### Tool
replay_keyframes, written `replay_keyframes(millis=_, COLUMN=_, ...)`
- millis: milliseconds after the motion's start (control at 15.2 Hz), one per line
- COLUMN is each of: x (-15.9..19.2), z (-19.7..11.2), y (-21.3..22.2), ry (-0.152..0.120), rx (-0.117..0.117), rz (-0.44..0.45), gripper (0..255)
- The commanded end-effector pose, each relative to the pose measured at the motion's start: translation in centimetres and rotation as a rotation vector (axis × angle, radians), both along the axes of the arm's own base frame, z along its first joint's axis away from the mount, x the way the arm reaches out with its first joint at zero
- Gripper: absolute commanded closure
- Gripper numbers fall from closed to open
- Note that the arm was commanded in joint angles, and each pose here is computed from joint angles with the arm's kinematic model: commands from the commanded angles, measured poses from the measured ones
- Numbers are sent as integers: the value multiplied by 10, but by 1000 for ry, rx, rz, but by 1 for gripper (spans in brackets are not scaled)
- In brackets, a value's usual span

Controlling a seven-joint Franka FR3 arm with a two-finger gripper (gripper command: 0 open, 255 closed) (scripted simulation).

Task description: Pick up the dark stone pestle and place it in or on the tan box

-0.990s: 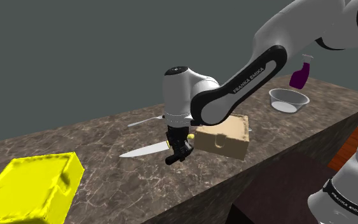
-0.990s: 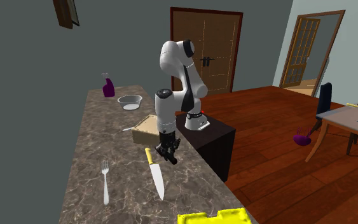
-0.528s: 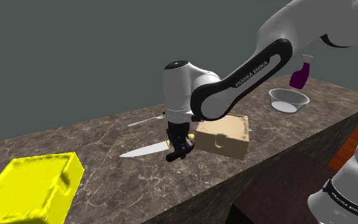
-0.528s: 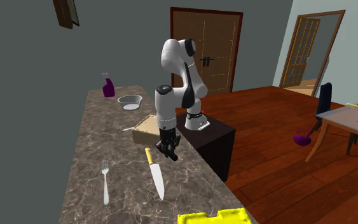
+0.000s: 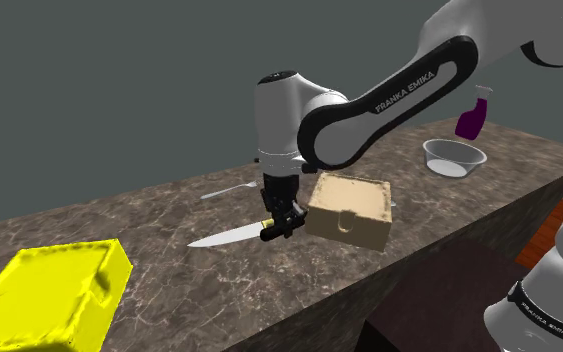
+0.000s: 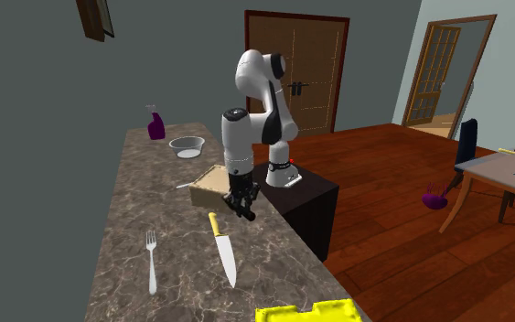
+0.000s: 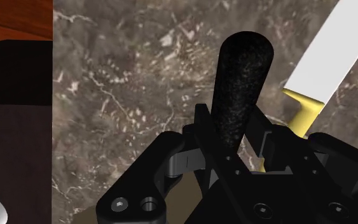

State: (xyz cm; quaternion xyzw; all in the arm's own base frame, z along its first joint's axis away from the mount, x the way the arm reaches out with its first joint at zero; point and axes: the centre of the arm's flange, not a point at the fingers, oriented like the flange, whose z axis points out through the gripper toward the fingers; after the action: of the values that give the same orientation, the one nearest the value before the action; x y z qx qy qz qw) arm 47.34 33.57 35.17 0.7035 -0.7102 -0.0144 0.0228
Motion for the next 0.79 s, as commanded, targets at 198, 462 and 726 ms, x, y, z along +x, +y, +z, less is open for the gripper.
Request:
replay_keyframes(millis=198, x=-1, z=27, y=0, ry=1, rx=0, rz=0, gripper=255)
replay_keyframes(millis=462, x=-1, z=48, y=0, ry=1, rx=0, rz=0, gripper=255)
replay_keyframes(millis=726, x=-1, z=70, y=0, ry=1, rx=0, rz=0, gripper=255)
